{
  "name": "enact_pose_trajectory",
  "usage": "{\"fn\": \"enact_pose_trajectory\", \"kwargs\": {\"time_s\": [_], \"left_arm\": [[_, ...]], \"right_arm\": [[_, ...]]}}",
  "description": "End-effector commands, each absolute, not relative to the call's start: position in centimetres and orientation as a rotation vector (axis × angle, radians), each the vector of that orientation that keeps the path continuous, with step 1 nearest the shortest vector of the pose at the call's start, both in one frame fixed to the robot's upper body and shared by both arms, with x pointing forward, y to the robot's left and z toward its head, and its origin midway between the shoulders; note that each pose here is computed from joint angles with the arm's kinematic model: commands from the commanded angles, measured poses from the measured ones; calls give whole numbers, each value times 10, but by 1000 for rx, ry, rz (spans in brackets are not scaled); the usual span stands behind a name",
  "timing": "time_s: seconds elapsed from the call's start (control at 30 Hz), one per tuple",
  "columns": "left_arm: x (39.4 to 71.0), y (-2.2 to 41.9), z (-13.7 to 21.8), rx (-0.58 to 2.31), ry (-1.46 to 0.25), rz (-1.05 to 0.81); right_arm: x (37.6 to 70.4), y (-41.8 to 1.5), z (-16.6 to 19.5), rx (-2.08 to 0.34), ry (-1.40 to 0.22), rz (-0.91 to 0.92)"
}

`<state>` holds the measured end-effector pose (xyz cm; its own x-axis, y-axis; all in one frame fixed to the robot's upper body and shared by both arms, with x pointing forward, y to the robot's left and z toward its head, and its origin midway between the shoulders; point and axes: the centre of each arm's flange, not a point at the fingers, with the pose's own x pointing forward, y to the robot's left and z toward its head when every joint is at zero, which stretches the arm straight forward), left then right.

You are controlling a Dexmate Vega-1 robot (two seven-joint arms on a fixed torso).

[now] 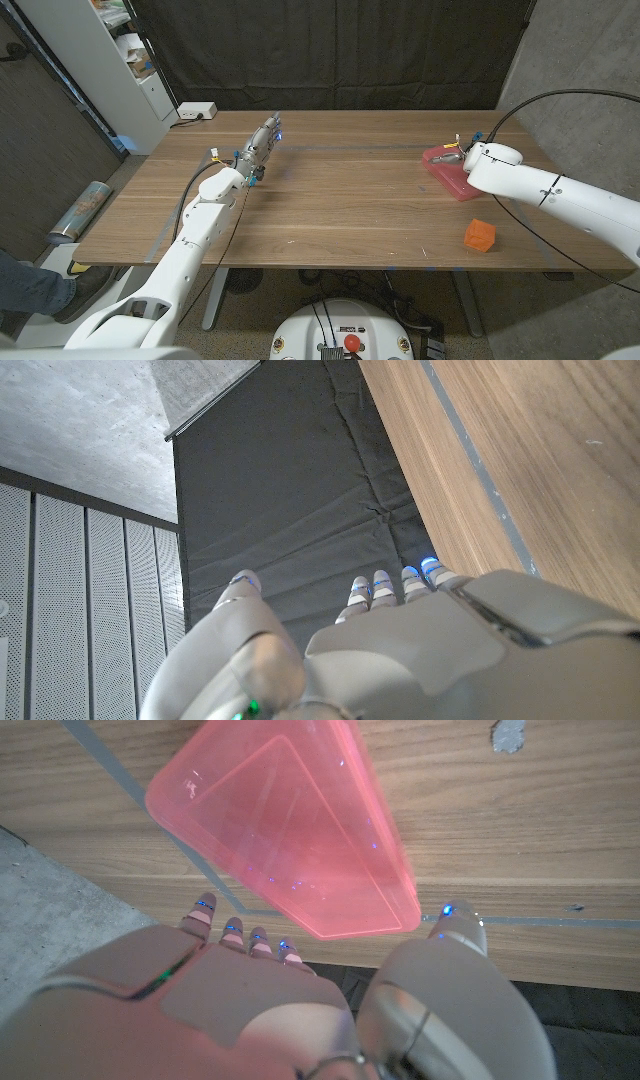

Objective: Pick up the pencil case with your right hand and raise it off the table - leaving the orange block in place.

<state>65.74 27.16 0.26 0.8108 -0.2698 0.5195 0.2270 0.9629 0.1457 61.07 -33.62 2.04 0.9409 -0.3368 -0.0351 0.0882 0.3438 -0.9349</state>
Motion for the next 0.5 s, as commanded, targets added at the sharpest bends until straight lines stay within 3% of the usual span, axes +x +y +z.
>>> {"fn": "enact_pose_trajectory", "kwargs": {"time_s": [0.03, 0.5], "left_arm": [[659, 270, 0, 81, -555, -263], [663, 267, -1, 84, -541, -263]], "right_arm": [[620, -341, 14, -1181, 268, -273], [629, -345, 8, -1179, 289, -266]]}}
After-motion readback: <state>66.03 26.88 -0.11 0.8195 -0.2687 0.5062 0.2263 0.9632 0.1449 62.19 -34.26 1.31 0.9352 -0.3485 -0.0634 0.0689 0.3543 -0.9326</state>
